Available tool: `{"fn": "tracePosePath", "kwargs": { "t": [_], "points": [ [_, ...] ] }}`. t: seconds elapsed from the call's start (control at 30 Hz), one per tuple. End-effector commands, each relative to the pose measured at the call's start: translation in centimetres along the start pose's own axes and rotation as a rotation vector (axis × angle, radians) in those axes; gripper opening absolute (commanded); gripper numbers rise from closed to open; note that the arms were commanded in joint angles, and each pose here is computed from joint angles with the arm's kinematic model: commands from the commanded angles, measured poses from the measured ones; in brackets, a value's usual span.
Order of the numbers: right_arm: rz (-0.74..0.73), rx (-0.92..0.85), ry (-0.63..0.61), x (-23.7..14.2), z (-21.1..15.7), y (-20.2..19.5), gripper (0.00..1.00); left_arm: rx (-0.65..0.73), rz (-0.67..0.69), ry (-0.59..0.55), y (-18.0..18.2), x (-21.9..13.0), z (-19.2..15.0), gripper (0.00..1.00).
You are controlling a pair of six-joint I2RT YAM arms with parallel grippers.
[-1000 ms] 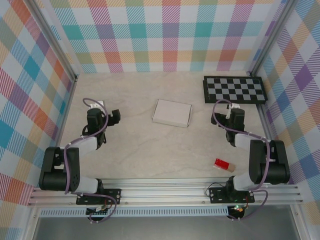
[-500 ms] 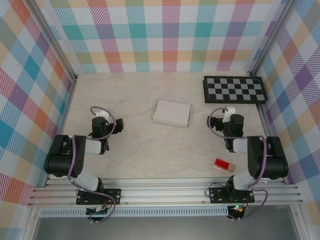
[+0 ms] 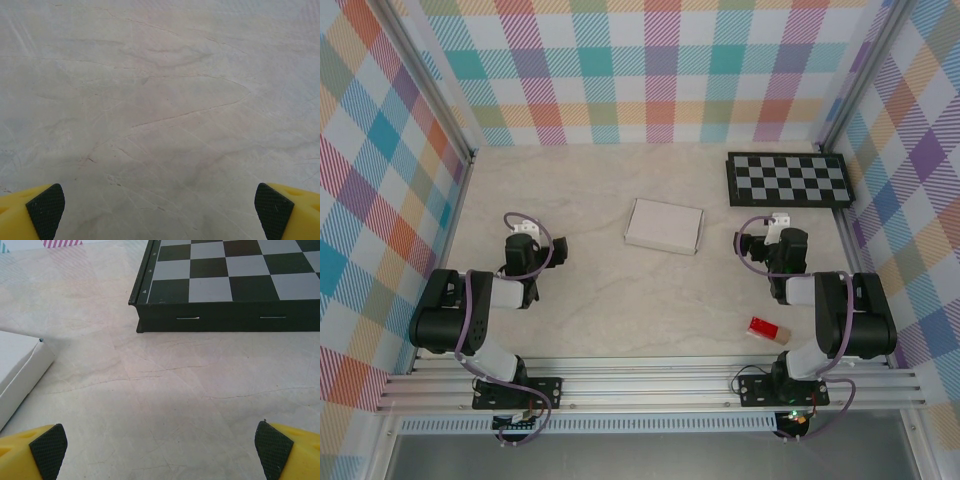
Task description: Fold the paper box
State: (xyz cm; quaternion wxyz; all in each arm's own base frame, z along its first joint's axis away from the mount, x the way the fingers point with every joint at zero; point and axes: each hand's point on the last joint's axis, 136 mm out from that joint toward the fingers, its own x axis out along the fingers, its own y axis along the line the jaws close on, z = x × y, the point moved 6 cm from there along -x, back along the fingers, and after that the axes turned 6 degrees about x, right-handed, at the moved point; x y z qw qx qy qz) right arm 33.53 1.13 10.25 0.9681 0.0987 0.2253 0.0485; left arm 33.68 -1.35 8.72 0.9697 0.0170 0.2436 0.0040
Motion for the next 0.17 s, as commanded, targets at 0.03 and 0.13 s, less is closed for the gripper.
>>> {"fn": "tracePosePath", "kwargs": {
  "t": [0.03,0.13],
  "points": [
    [0.035,-0.018,-0.043,0.18,1.28,0.64,1.00,0.013,0.002,-0.059,-0.10,0.04,1.77,1.00],
    [0.035,-0.019,-0.041,0.22,1.21,0.66,1.00,0.011,-0.001,-0.063,-0.13,-0.02,1.78,1.00]
  ]
}}
